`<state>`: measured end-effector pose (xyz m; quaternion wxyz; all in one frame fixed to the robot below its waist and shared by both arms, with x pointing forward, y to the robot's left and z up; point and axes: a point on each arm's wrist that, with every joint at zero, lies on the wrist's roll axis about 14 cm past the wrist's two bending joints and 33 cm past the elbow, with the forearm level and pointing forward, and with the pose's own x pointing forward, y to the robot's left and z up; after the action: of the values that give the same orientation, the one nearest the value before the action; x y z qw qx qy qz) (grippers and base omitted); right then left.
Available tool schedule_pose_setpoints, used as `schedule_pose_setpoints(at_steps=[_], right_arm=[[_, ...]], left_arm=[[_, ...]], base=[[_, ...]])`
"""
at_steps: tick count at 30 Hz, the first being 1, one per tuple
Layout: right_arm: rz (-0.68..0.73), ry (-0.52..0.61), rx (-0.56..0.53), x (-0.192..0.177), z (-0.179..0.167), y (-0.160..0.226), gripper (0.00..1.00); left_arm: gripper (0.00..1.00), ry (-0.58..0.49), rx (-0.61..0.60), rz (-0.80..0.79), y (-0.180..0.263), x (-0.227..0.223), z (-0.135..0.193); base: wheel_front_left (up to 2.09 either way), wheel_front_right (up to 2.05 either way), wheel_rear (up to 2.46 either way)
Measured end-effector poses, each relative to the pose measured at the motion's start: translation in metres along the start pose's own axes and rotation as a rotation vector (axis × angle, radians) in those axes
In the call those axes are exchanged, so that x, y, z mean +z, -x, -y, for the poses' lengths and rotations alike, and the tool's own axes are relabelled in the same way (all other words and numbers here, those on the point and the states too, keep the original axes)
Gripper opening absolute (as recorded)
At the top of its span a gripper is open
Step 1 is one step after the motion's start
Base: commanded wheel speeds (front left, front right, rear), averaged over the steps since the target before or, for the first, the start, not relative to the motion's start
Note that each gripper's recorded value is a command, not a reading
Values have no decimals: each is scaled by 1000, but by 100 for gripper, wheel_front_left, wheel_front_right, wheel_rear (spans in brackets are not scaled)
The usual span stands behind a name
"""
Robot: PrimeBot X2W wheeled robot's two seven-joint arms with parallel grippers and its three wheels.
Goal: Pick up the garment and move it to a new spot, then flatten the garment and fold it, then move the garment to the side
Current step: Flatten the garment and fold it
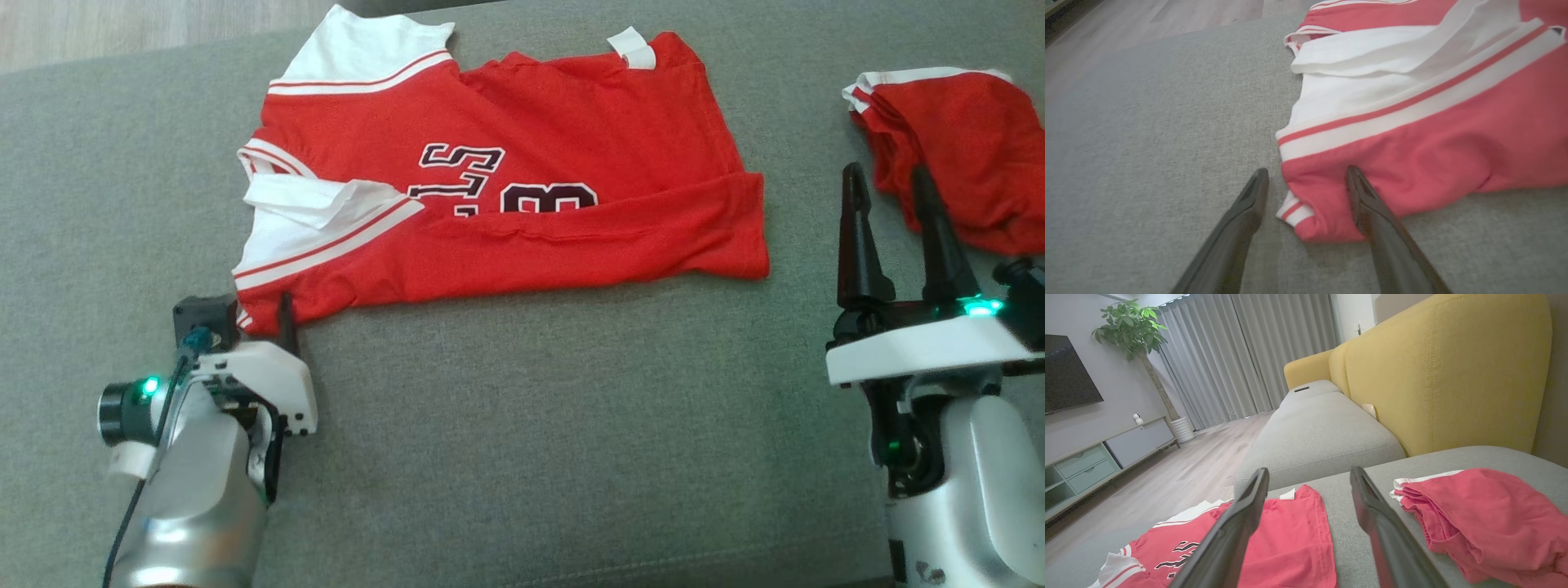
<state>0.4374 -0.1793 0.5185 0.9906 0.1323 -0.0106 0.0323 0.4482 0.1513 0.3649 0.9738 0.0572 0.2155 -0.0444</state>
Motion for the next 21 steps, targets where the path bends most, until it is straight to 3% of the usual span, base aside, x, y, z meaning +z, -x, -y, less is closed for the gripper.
schedule_pose_setpoints(at_steps=[1, 2, 3, 11, 16, 21], right_arm=[[3, 4, -2, 1, 1, 0, 100], [7, 5, -1, 3, 0, -1, 100], [7, 5, 0, 4, 0, -1, 100], [-33, 6, 6, -3, -2, -6, 100], [-168, 3, -1, -42, -2, -2, 100], [-322, -5, -52, -87, 13, 6, 100]], left_arm=[[90, -1, -3, -3, -1, 0, 0], [13, -1, -8, -5, -1, 0, 1], [0, 0, -14, -5, -1, 0, 2], [0, 19, -13, 111, 2, 33, 3], [0, 45, -12, 297, 14, 86, 2], [0, 56, -13, 304, 35, 74, 2]], base=[[0, 0, 0], [0, 0, 0], [0, 0, 0], [0, 0, 0], [0, 0, 0], [0, 0, 0]])
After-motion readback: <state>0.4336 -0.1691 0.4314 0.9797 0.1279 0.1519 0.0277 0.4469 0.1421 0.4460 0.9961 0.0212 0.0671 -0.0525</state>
